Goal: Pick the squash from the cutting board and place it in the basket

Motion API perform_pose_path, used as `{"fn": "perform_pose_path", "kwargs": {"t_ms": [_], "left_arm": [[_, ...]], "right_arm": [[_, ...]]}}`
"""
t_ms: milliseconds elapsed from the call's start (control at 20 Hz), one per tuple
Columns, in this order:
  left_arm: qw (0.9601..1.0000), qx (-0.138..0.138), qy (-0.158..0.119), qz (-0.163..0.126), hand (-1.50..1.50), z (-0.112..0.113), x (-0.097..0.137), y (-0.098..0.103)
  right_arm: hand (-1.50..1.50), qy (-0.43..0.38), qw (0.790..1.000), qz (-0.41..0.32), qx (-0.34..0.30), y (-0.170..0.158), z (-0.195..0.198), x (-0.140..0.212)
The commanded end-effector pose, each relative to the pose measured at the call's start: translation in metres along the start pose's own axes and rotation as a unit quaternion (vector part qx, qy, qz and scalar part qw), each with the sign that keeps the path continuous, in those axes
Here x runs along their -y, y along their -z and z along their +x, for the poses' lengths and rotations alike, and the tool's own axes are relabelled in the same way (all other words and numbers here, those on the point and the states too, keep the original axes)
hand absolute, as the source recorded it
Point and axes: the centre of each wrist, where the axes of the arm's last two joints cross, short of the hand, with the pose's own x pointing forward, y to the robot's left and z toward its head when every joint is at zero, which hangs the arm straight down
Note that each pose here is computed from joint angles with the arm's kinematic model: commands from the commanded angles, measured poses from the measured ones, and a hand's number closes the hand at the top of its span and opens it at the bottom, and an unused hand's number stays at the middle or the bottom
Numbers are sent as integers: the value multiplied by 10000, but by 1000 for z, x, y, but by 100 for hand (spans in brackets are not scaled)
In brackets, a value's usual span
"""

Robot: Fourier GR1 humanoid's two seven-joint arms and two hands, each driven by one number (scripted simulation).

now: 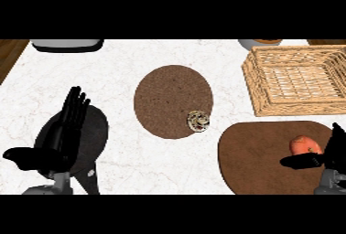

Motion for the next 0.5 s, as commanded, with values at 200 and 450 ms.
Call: {"fn": "perform_pose_path", "kwargs": {"t_ms": [200,450], "left_arm": [[9999,90,41,33,0,7,10,-3],[9999,134,43,-19,0,14,3,-1]], "right_arm": [[-150,-83,9996,118,-259,2,-2,-16],[-150,36,9995,115,-292,24,-16,-30]]}}
